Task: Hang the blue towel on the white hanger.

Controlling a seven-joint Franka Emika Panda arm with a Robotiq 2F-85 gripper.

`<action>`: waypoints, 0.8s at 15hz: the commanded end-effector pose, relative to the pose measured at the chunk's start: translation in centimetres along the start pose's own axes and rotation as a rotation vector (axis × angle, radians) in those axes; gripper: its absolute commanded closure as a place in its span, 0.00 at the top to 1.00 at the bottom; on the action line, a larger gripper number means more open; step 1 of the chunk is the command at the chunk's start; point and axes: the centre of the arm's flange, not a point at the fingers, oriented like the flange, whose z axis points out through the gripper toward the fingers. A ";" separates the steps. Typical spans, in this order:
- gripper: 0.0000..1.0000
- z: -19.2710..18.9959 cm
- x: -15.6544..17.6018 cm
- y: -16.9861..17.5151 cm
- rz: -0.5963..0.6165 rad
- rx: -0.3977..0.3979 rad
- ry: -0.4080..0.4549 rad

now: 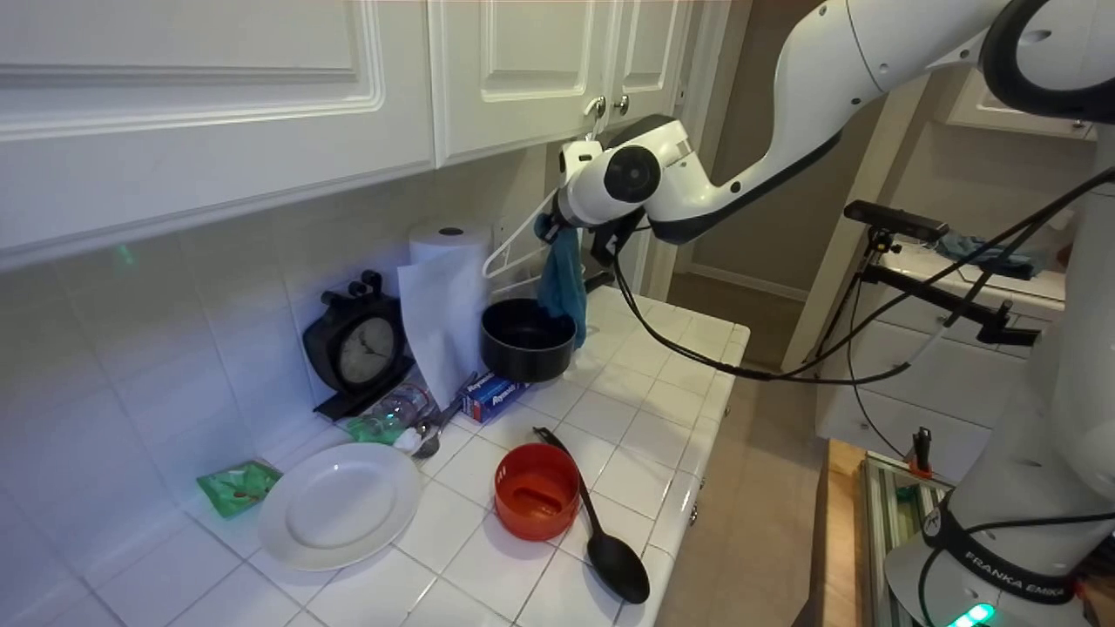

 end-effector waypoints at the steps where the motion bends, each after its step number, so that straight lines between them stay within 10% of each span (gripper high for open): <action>1: 0.64 1.1 0.5 -0.4 -0.008 0.002 -0.027; 6: 0.98 0.6 0.4 -0.3 0.037 0.005 -0.016; 12: 0.98 -0.3 0.3 -0.6 0.128 0.029 0.001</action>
